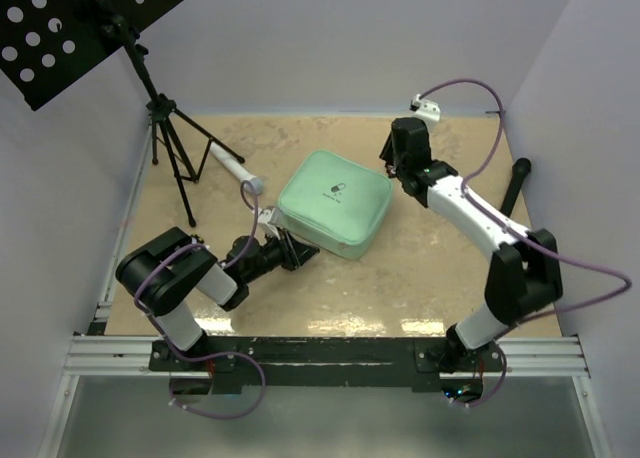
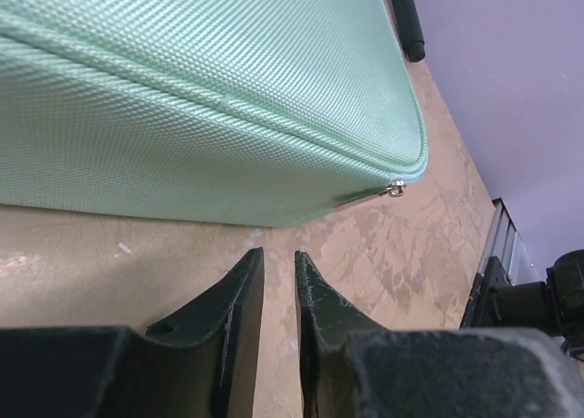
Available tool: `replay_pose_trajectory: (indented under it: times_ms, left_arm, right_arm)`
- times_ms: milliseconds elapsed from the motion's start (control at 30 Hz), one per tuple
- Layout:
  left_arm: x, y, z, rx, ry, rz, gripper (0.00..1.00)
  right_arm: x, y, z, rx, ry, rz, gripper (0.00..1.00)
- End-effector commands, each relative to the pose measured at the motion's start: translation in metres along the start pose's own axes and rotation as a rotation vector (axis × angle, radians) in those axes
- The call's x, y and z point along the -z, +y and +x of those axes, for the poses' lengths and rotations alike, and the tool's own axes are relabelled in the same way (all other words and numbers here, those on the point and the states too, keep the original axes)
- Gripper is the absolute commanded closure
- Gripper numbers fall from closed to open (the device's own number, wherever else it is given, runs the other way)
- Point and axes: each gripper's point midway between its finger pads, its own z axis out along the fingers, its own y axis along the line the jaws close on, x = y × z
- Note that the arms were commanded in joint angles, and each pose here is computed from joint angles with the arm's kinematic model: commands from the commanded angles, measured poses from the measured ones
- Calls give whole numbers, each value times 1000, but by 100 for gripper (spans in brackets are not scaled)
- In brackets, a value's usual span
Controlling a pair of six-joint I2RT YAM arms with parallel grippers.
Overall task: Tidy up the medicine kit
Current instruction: Zip the medicine box at the center of the board.
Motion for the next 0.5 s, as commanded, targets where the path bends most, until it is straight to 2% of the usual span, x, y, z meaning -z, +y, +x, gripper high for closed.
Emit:
replay_pose_trajectory:
  times_ms: [0, 100, 267, 467]
  left_arm:
    - [31, -86, -106, -121, -475, 337, 76]
    - [33, -74, -105, -108, -480, 290, 76]
    - [28, -64, -107, -84, -468, 255, 56]
    - [23, -67, -110, -85, -470, 272, 48]
  right_arm:
    - [-52, -9, 16, 36, 45, 65, 64]
    - [-69, -2, 26, 58, 76, 62, 64]
    - [-77, -5, 48, 99, 134, 59, 63]
    - [-65, 5, 77, 115, 202, -12, 63]
